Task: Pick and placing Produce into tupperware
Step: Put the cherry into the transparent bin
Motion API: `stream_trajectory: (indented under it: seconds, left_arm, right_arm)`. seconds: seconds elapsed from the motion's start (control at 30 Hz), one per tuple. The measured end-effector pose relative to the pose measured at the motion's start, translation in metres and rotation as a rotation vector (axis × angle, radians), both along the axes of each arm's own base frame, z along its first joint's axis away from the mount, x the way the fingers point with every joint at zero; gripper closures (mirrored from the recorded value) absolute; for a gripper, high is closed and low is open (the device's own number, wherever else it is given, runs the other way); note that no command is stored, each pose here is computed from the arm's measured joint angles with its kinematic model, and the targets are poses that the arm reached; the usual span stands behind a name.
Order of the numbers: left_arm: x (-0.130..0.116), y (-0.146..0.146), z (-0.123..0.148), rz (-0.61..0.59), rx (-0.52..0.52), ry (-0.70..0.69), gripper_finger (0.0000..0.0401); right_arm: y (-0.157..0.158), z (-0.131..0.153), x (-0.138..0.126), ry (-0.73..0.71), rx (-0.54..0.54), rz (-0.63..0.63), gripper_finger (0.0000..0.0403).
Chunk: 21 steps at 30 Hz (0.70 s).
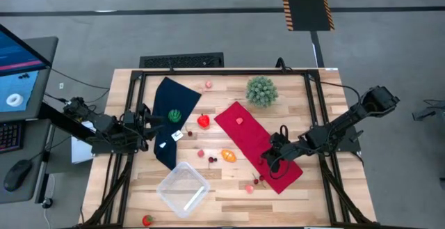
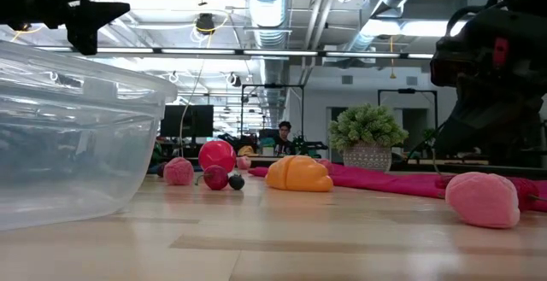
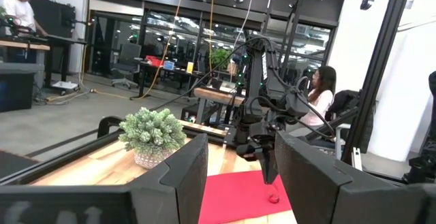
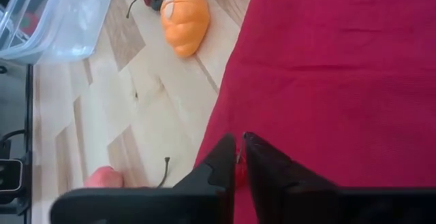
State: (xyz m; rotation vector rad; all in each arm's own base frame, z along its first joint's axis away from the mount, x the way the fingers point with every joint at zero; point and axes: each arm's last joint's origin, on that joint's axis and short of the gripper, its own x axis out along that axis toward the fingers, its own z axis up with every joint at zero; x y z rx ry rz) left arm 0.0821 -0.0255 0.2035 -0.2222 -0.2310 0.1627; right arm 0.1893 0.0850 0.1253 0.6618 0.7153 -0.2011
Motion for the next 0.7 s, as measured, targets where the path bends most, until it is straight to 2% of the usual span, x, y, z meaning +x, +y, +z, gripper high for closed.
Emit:
stream_trajectory:
  seconds: [0.27,0.5,0.7]
  left_arm:
    - [0.0000,0.0000,0.0000,0.002,-0.001,0.000,0.0239]
    - [-0.0001,0.0003,0.0000,0.010,-0.001,0.001,0.0239]
    - [-0.0001,0.0003,0.0000,0.012,-0.002,0.001,0.0239]
  right_arm:
    - [-0.0001,0.0000,0.0000,-0.002,-0.004,0.000,0.0391]
    - [-0.0005,0.0003,0.0003,-0.009,-0.008,-0.018,0.0379]
    - [-0.0031,0.0005,0.0016,-0.013,-0.014,-0.029,0.0392]
